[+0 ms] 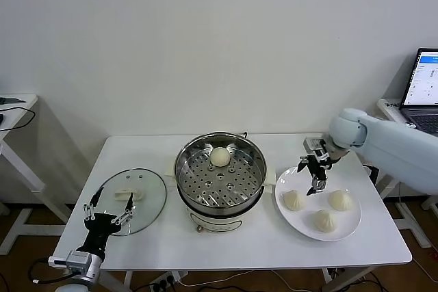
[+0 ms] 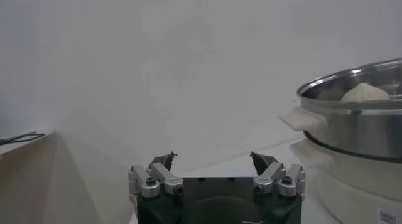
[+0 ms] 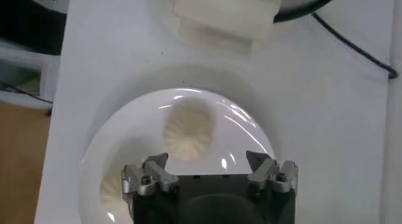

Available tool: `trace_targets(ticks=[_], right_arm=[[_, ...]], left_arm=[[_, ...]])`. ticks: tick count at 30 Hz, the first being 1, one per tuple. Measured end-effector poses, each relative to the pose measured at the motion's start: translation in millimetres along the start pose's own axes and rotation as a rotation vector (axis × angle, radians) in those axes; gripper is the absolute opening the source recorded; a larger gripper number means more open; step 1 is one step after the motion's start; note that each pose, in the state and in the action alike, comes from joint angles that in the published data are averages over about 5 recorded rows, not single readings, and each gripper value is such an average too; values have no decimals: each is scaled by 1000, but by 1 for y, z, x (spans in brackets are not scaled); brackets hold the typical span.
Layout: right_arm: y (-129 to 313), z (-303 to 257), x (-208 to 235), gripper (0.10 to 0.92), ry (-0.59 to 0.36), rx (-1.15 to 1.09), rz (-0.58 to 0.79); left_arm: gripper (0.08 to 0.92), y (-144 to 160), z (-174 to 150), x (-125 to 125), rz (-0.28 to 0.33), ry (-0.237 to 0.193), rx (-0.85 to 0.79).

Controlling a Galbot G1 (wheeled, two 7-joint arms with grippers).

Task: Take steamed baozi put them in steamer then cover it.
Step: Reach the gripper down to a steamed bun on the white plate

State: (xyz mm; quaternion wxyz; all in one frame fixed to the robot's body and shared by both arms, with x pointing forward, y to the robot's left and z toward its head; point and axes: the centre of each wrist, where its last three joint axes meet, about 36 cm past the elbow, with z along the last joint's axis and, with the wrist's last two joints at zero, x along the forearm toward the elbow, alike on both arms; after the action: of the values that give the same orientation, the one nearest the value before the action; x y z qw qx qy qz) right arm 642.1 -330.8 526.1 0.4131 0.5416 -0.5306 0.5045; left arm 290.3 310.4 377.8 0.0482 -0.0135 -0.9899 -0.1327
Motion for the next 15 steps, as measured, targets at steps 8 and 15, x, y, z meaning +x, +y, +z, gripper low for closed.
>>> trace_targets(ticks=[8, 15], right_arm=[[8, 4, -31, 823, 2, -27, -21], [10, 5, -47, 823, 9, -38, -13]], left_arm=[[823, -2, 1, 0, 1, 2, 3], [823, -2, 2, 2, 0, 4, 3]])
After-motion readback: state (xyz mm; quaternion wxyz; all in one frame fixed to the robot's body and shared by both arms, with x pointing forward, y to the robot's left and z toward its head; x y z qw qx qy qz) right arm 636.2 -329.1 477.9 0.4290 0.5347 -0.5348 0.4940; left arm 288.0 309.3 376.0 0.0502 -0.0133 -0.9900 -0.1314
